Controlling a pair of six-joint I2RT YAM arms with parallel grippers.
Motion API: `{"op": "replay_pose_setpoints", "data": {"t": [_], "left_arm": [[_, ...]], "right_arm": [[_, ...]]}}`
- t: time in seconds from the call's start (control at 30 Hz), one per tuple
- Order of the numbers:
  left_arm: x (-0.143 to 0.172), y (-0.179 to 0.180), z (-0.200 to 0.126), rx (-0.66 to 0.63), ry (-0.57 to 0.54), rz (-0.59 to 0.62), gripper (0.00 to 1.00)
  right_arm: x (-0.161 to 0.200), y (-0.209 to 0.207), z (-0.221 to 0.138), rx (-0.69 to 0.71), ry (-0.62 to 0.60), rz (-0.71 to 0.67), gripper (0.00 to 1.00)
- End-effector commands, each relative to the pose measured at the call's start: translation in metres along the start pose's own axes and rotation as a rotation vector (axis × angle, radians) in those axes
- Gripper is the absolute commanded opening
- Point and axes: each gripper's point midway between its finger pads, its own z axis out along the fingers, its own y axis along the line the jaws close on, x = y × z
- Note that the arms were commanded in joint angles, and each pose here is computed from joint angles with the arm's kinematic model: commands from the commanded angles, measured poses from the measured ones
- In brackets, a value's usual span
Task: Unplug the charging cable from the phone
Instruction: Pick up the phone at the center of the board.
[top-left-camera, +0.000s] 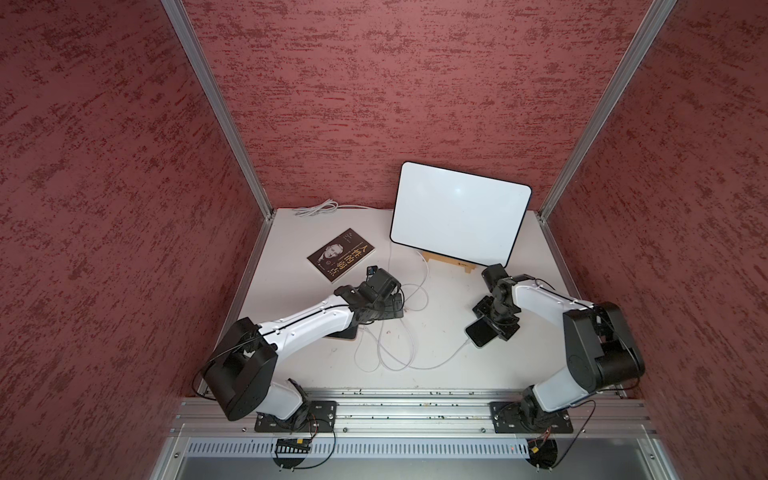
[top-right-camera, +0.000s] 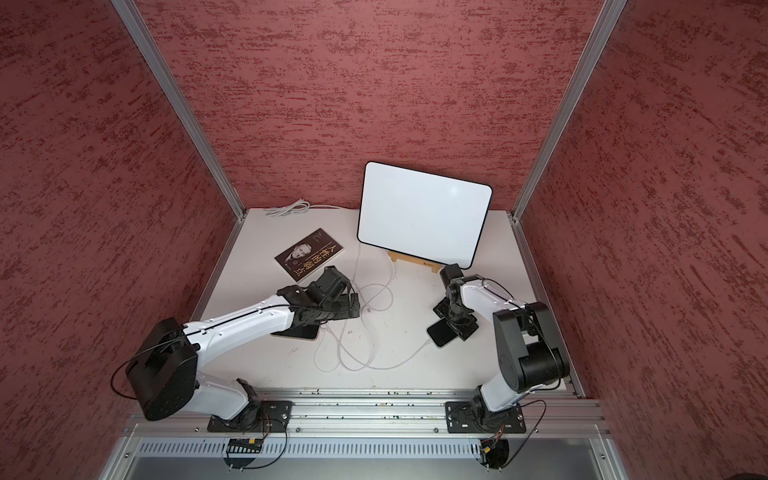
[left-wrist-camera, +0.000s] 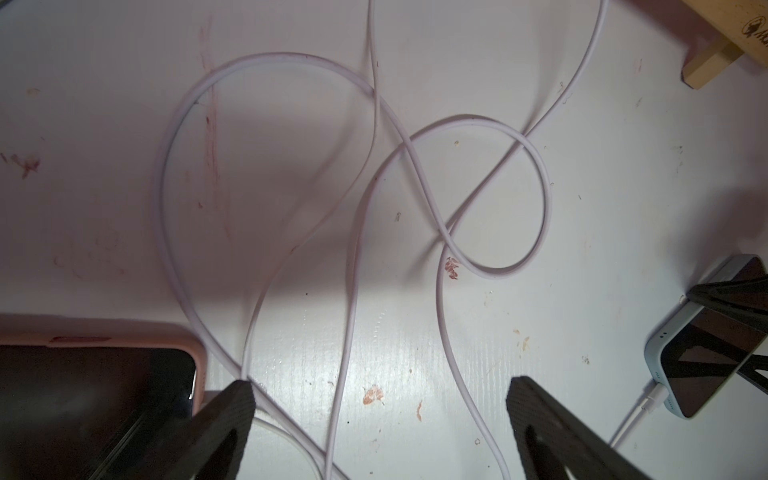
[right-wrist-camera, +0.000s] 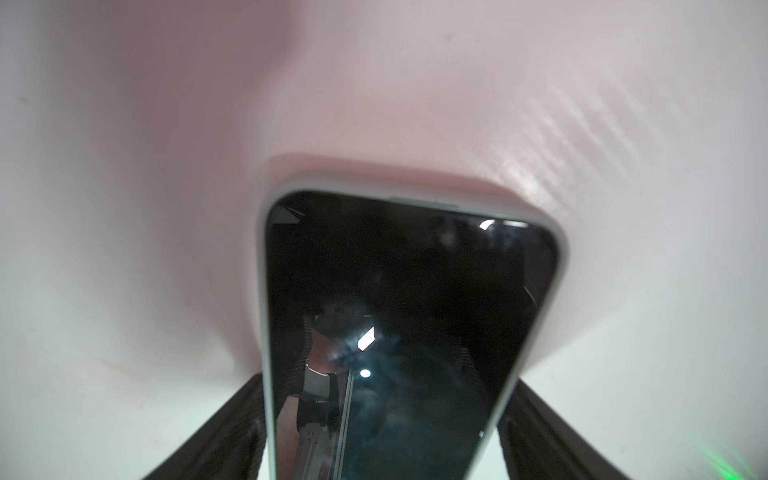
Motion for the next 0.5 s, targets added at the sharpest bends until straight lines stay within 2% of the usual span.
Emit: {"op": "replay_pose_setpoints", "data": {"t": [0.0,0.27,0.47], "left_arm": [[0.004,-0.001,0.004,0.005,0.007,-0.002,1.00],[0.003,-0.003,0.003,0.011,0.005,-0.007,1.00],[0.000,-0.006,0.002,0.018,0.003,-0.004,1.00]], "right_arm": [[0.002,0.008,0.001,-0.021,0.005,0.003,0.79],[-0.001,0.018,-0.004,-0.053,0.001,-0.007,0.61],[-0.009,0.034,-0.031,-0.115,-0.039,-0.015,0.59]]}}
